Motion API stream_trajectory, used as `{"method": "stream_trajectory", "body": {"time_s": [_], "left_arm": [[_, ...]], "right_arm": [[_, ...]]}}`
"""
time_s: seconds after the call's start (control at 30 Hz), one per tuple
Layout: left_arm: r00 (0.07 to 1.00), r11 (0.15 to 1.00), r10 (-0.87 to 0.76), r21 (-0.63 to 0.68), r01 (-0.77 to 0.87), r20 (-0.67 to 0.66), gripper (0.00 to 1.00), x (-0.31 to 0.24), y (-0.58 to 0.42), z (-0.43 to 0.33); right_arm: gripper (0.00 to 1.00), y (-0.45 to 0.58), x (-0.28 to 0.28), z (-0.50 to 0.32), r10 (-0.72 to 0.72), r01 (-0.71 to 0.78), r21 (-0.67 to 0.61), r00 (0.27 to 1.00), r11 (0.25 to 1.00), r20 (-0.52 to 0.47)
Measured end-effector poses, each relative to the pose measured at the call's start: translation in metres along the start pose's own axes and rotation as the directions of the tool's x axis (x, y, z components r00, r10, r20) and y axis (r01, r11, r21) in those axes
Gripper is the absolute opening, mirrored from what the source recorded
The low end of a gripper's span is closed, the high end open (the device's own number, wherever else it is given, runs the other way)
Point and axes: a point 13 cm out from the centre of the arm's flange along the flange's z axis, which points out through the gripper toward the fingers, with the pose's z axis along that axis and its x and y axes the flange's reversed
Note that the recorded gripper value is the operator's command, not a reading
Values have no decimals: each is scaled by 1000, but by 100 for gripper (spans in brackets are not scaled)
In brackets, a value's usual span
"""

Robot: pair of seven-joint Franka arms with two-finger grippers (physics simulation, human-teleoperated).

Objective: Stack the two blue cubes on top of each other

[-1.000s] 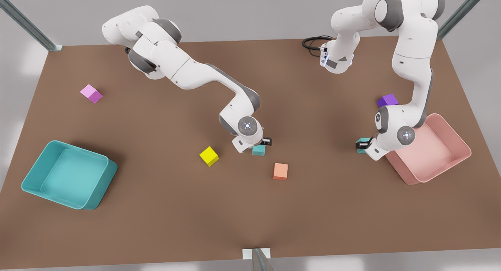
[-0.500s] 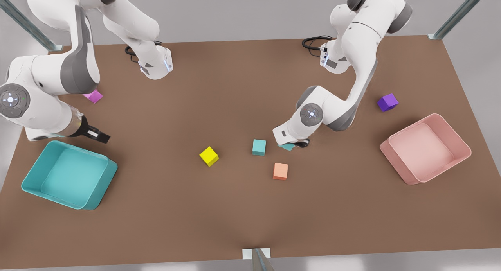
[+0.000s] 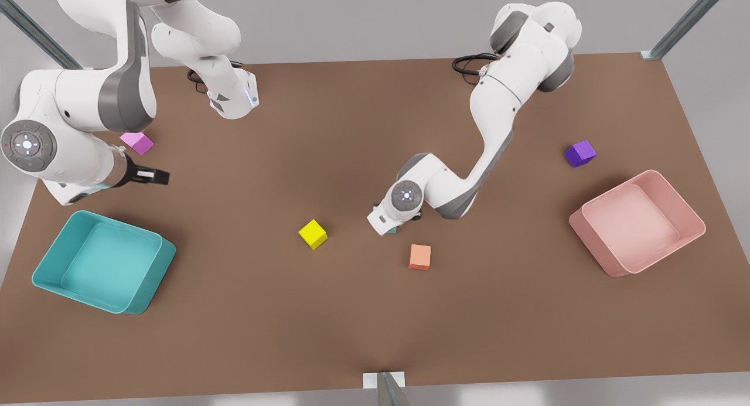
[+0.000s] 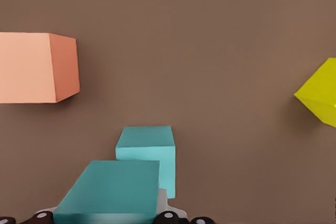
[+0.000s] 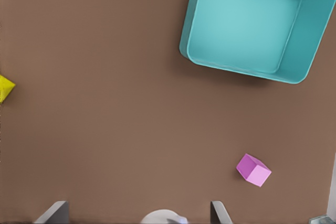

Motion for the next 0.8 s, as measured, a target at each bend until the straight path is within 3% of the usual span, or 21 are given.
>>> {"method": "stream_trajectory", "body": {"time_s": [0.23, 0.27, 0.5, 0.7, 0.8], "left_arm": [[995, 995, -103, 7, 103, 2, 74, -3, -4, 15], [993, 993, -115, 9, 115, 3, 100, -3, -5, 16], [983, 983, -183, 21, 182, 19, 100, -5, -7, 3], [959, 960, -275, 69, 271, 68, 100, -24, 20, -164], [853, 855, -517, 77, 512, 71, 100, -60, 256, -266]], "right_arm": [[100, 13, -1, 4, -124, 124, -23, 992, 992, -13], [100, 14, -1, 5, -137, 137, -25, 990, 990, -13], [100, 17, 0, 8, -214, 213, -37, 977, 976, -20], [100, 18, 0, 8, -257, 256, -41, 966, 966, -18], [100, 18, 0, 8, -274, 273, -45, 962, 961, -18]]}}
